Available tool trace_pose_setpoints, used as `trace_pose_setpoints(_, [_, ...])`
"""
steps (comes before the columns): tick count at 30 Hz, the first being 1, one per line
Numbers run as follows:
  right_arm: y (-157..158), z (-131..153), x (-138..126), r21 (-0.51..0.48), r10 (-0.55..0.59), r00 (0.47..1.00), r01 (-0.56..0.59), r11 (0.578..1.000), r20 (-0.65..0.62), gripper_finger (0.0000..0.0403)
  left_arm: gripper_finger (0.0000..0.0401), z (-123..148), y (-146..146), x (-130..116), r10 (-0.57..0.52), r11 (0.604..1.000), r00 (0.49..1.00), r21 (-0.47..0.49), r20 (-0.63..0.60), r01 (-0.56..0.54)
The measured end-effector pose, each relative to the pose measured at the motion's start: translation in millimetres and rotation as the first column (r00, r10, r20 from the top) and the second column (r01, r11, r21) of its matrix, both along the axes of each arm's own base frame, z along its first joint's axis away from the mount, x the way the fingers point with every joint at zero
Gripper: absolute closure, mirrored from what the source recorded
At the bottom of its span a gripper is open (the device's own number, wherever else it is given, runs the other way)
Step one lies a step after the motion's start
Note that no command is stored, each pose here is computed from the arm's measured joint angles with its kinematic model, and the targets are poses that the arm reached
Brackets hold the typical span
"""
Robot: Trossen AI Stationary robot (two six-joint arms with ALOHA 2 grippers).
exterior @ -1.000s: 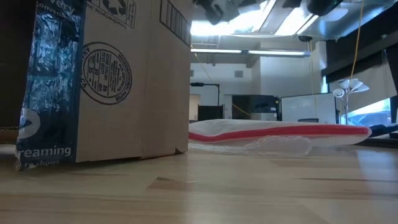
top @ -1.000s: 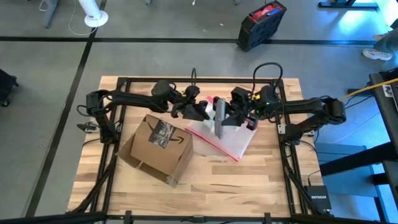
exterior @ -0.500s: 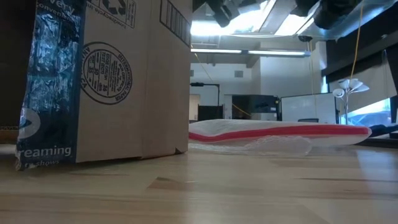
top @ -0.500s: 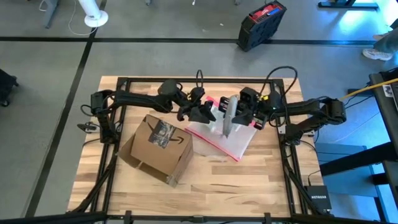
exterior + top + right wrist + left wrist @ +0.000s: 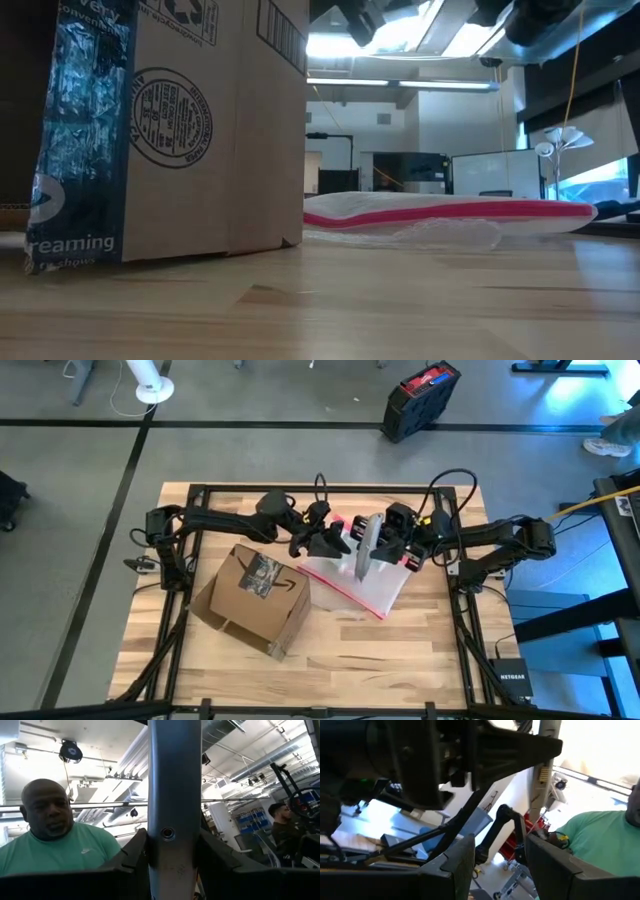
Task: Unpack boxes
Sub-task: Break down the cardboard box with the gray cutter until it is fully flat
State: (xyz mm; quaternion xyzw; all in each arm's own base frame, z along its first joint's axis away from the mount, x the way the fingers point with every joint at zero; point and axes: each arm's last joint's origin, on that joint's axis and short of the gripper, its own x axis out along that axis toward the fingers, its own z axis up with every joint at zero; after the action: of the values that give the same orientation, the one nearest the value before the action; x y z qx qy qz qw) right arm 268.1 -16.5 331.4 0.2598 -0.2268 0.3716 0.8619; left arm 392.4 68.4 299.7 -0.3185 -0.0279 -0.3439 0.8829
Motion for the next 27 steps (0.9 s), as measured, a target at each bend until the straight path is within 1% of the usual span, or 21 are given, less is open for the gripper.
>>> trace_pose_setpoints(5, [0.7,-1.9,1.7,-0.032,-0.011,1.0,0.011,0.999,-0.007,0.0278,0.0237,2.4,-4.5,3.4,-0.003,1.0,1.0,0.02,-0.002,0.003])
trace_pose_setpoints(9, [0.6,-2.1,1.9,-0.037,-0.016,1.0,0.015,0.999,-0.006,0.0278,0.0237,2.1,-5.0,3.3,-0.024,1.0,0.999,0.007,-0.021,0.024])
trace_pose_setpoints(19, [0.1,-2.2,2.3,-0.014,-0.016,1.0,0.016,1.0,-0.019,0.0278,0.0237,1.9,-5.2,3.0,-0.038,0.999,0.999,0.012,-0.024,0.039])
trace_pose_setpoints(27, [0.4,-1.5,1.6,-0.001,-0.001,1.0,0.001,1.0,-0.029,0.0278,0.0237,-5.9,-0.6,2.0,-0.077,0.997,0.993,0.011,-0.089,0.079])
